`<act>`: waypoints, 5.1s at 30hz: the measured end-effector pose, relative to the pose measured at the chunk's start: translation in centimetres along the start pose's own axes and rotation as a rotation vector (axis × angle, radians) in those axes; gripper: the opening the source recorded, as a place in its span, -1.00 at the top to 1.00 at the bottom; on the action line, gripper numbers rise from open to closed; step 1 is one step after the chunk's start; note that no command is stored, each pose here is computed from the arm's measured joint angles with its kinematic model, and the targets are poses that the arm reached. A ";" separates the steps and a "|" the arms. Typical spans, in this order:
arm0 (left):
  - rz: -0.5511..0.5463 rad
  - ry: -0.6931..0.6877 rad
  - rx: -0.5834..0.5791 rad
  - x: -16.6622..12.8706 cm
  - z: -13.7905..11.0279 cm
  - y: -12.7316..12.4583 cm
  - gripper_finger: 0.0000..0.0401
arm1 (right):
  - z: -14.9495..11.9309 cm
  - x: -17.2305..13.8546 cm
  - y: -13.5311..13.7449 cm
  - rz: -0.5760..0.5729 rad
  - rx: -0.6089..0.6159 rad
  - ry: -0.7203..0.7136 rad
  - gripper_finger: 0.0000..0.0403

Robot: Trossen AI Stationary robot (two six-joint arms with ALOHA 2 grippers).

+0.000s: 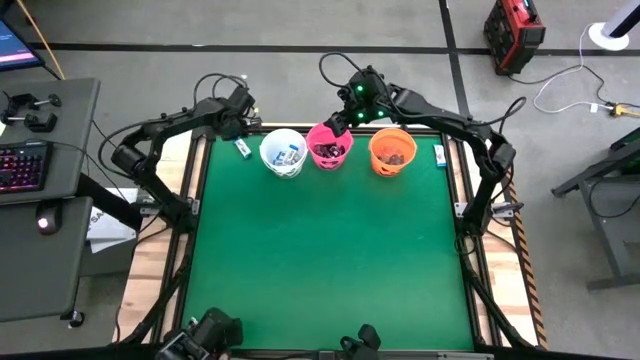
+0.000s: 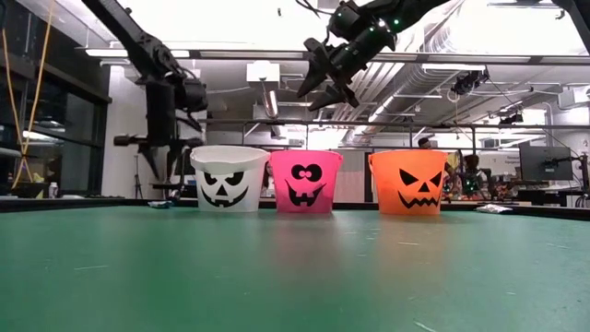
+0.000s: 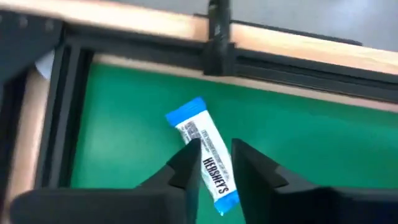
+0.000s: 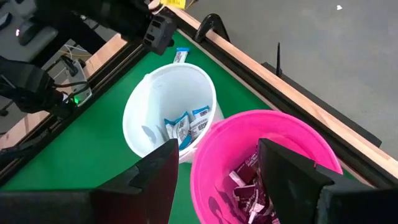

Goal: Sort candy by brand, put in halloween buckets
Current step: Put the white chocolate into the white bucket, then put the brown chocolate into the pink bucket

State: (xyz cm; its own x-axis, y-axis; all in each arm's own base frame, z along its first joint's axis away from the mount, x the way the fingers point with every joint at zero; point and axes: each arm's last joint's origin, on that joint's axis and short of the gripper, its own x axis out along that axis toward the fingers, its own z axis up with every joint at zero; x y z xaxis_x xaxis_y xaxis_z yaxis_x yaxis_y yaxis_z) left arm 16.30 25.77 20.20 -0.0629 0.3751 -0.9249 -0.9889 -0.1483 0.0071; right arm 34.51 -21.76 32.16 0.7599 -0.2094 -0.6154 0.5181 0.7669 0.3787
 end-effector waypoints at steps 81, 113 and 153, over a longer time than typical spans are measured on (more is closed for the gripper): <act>-0.726 -0.409 0.601 -14.9 -15.3 -5.5 0.98 | 2.0 -7.4 1.3 0.020 -0.096 -0.188 -0.05; -0.513 0.520 0.825 -18.0 -30.6 3.0 0.01 | -1.7 -6.3 5.7 0.139 -0.175 0.071 -0.05; -0.038 0.919 1.228 -11.0 -46.3 8.8 0.01 | -9.7 -6.6 17.1 -0.022 -0.308 0.165 -0.05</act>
State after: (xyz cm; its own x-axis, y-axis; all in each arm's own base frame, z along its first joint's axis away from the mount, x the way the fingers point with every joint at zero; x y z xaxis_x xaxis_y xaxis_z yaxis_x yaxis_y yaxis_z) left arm 14.51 -22.08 12.82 -0.3906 -0.3848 -0.8363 -0.5139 0.8449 -0.1487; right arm 34.59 -1.40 35.97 0.6632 -0.1460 -0.7340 0.3716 0.9156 0.1536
